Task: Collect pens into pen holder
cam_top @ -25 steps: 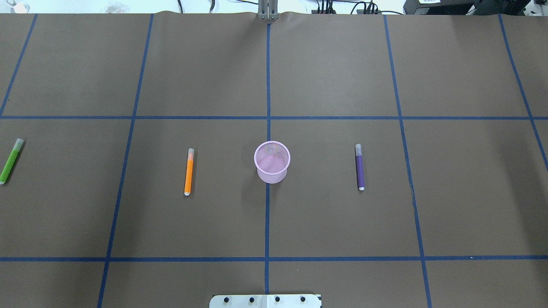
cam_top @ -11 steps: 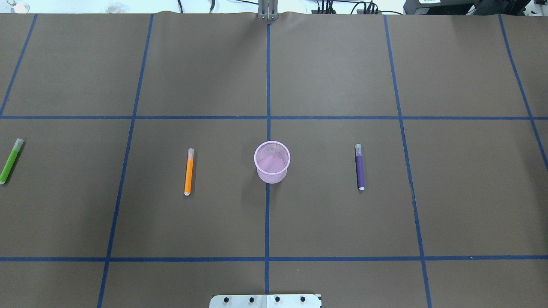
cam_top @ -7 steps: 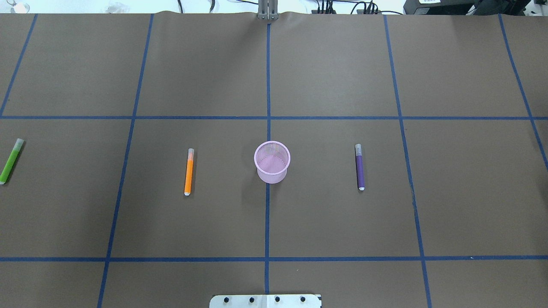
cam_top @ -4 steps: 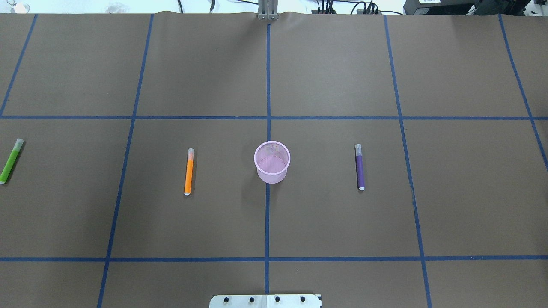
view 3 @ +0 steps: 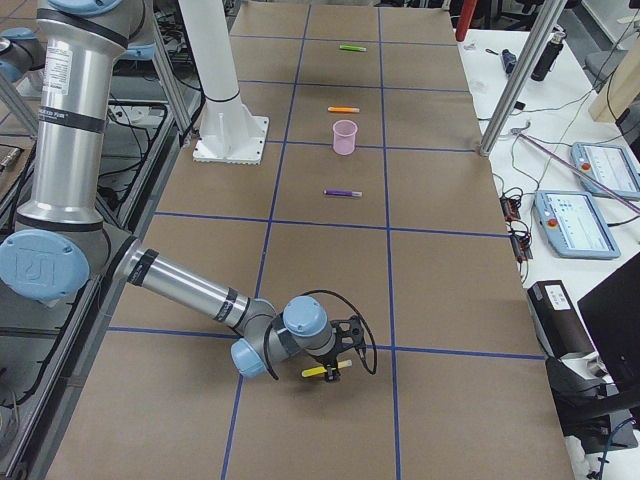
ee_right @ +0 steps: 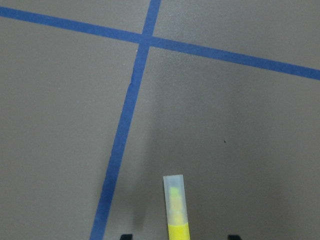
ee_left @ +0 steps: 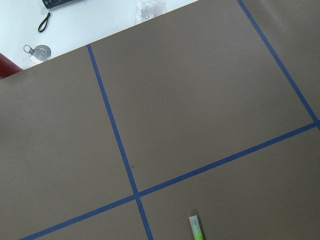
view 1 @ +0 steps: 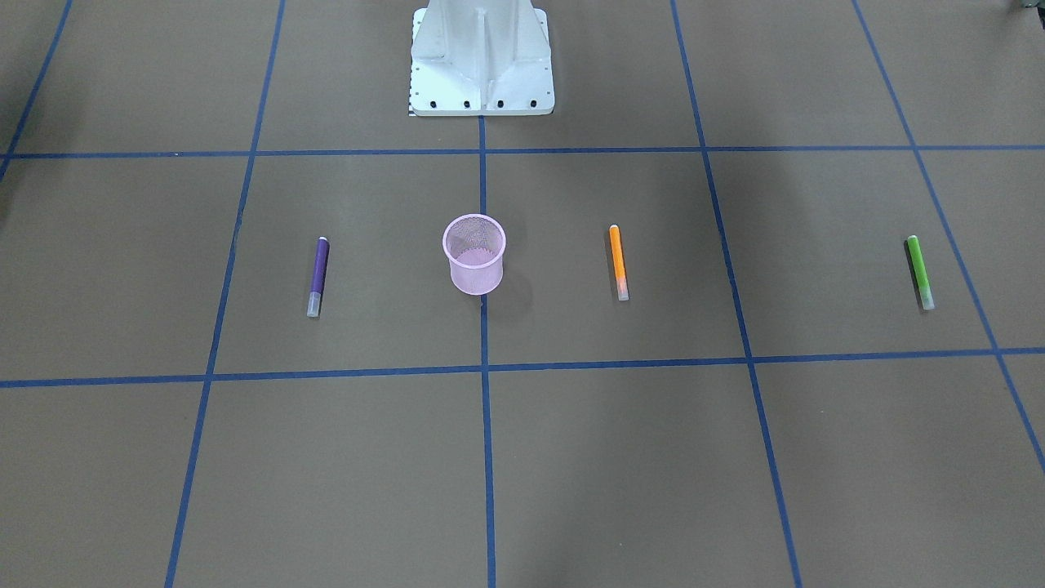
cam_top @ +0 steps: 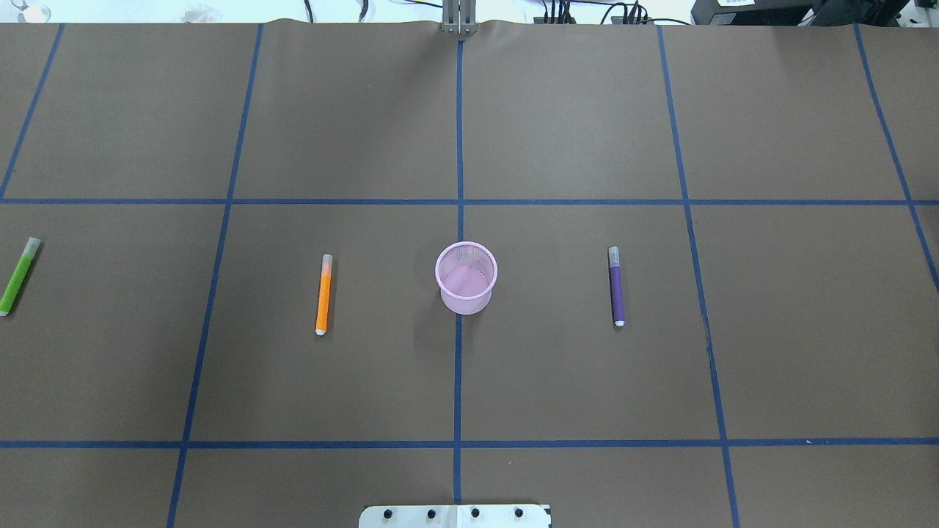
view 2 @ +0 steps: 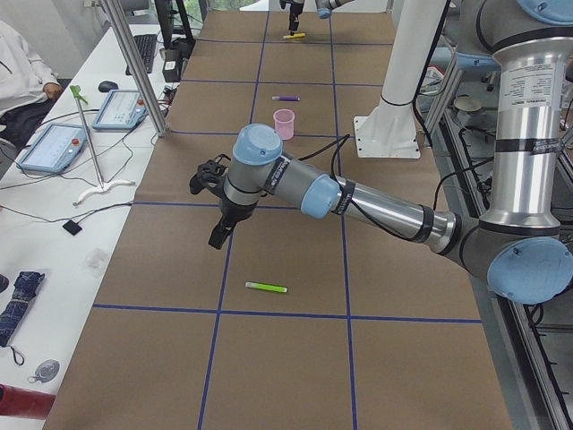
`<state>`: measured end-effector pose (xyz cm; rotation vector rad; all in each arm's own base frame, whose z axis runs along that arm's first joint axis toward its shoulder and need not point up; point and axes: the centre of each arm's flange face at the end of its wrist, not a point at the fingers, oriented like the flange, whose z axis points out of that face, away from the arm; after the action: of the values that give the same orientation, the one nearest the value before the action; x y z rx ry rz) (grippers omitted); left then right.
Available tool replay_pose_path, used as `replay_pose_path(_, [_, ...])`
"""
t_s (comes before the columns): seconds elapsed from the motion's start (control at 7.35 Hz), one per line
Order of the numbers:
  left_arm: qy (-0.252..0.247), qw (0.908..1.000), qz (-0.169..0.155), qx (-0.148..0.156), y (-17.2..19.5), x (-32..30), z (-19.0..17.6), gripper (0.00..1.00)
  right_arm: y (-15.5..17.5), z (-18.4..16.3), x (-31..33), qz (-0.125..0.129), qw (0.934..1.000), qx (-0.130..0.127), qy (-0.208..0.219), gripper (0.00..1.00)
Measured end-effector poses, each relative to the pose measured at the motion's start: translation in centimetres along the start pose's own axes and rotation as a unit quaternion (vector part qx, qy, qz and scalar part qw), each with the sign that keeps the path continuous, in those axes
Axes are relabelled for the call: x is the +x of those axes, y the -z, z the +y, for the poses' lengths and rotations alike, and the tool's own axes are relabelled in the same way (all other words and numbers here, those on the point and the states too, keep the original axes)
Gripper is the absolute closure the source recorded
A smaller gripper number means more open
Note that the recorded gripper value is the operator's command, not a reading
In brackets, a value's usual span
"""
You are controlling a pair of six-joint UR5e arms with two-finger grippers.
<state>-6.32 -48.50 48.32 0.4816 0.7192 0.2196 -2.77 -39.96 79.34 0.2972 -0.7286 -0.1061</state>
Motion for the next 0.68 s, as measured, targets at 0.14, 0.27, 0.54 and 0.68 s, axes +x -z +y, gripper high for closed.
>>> replay_pose_path(0.14, [0.000, 1.0000, 0.000, 0.000, 0.03, 0.02, -0.01, 0.00, -0.43, -0.15, -0.06, 0.005, 1.0000, -0.002, 0.003, 0.57])
replay_pose_path(0.27, [-0.001, 1.0000, 0.000, 0.000, 0.04, 0.05, -0.02, 0.00, -0.65, -0.21, -0.07, 0.007, 1.0000, -0.003, 0.004, 0.58])
replay_pose_path(0.54, [-0.002, 1.0000, 0.000, 0.001, 0.05, 0.08, -0.04, 0.00, -0.96, -0.16, -0.05, 0.008, 0.9999, -0.006, 0.004, 0.57])
replay_pose_path(0.68, [-0.002, 1.0000, 0.000, 0.001, 0.07, 0.10, -0.05, 0.00, -1.28, -0.19, 0.00, 0.009, 0.9999, -0.009, 0.004, 0.57])
